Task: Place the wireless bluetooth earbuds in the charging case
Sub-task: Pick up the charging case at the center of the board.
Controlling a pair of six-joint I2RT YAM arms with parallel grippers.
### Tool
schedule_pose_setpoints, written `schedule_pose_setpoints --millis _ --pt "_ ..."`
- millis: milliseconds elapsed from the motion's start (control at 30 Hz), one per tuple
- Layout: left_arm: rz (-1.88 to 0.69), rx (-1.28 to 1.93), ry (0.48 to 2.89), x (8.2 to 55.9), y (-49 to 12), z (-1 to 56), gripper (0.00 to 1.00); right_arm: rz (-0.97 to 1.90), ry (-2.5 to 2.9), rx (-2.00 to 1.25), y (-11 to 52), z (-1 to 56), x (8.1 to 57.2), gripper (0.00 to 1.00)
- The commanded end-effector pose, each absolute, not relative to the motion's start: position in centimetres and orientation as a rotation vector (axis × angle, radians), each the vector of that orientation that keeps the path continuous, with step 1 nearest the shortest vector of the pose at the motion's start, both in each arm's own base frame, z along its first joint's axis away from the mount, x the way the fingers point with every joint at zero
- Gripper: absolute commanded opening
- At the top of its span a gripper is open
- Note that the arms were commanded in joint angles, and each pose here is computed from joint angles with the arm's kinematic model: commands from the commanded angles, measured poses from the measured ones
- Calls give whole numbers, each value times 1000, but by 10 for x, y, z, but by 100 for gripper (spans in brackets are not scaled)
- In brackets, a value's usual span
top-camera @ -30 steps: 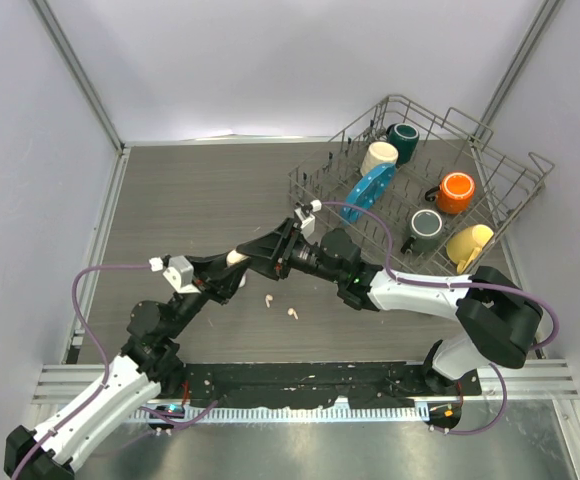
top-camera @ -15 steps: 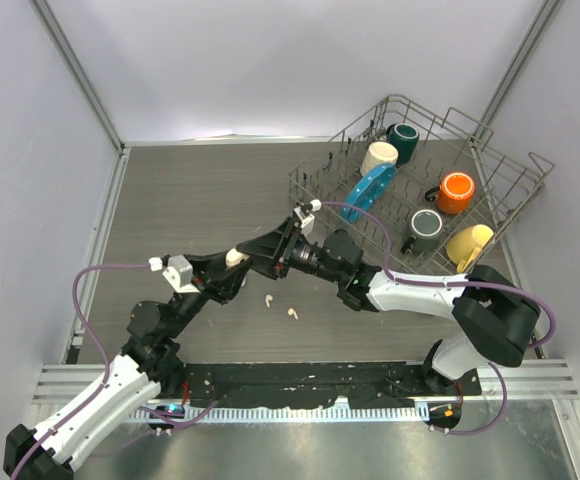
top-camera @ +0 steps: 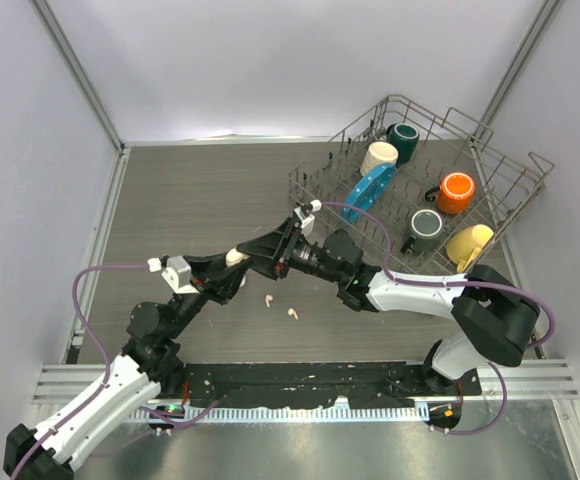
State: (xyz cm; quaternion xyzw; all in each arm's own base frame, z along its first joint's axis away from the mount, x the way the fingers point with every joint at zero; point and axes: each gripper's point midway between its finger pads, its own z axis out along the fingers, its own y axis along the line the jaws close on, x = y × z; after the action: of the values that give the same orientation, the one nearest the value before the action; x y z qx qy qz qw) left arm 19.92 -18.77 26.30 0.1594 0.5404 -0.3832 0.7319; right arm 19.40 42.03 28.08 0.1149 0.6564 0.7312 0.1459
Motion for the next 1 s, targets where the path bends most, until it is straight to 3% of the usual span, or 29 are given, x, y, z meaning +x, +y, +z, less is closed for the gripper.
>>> schedule_pose_setpoints --millis 0,967 --pt "-849 323 1128 198 -184 278 39 2154 1822 294 419 298 191 19" --pt "-853 302 1112 199 -182 281 42 2152 1827 286 421 298 191 18"
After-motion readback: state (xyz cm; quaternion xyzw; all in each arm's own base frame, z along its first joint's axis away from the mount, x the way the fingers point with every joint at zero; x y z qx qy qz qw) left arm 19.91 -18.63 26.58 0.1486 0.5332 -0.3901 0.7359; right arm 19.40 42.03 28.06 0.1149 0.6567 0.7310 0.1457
